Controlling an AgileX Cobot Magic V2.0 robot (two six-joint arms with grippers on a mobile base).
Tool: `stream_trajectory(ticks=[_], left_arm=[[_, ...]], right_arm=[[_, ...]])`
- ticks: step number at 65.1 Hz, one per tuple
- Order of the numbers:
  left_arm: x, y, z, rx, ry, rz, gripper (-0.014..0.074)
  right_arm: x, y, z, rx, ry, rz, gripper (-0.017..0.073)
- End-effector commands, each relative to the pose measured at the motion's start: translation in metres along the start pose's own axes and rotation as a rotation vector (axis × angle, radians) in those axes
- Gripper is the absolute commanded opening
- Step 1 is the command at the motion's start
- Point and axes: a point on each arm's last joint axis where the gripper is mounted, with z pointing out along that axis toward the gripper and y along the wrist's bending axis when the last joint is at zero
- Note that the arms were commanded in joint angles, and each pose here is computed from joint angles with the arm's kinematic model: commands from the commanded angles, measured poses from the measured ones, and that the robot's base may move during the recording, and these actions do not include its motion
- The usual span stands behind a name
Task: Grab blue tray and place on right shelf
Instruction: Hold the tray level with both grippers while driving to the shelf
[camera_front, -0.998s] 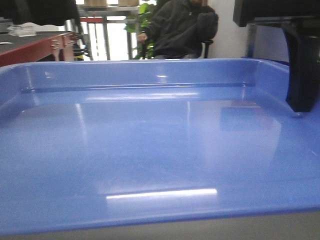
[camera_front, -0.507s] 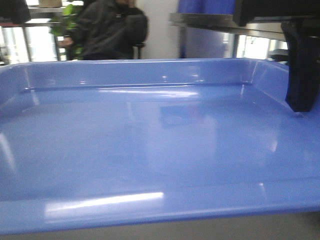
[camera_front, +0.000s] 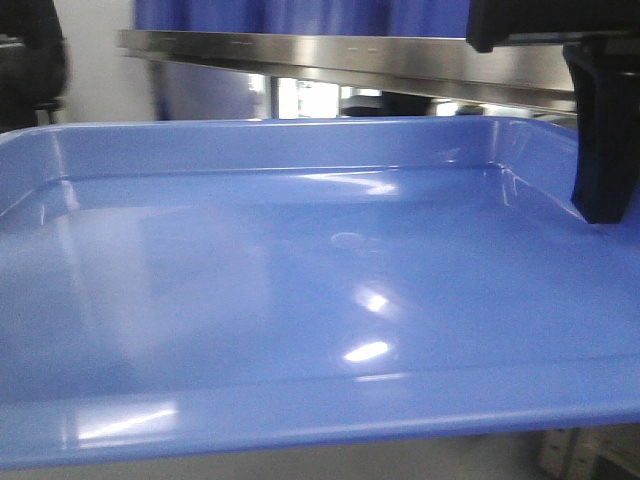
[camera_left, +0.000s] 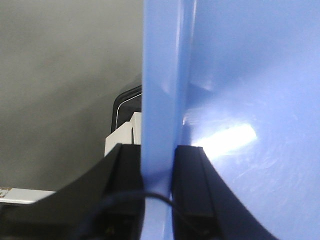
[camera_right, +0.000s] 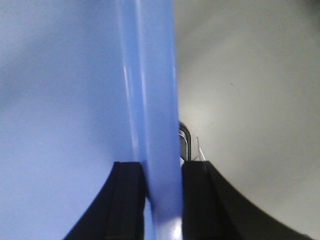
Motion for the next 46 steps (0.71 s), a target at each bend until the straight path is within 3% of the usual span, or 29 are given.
stream_trajectory(ticks=[1, 46], left_arm=[[0.0045, 0.0009, -0.013, 0.008, 0.016, -0.019, -0.0019], [0.0045, 0.0009, -0.013, 0.008, 0.016, -0.019, -0.0019]], right_arm=[[-0.0012, 0.005, -0.017, -0.096, -0.054, 0.022, 0.0253], [-0.0012, 0.005, -0.017, -0.096, -0.054, 0.022, 0.0253]])
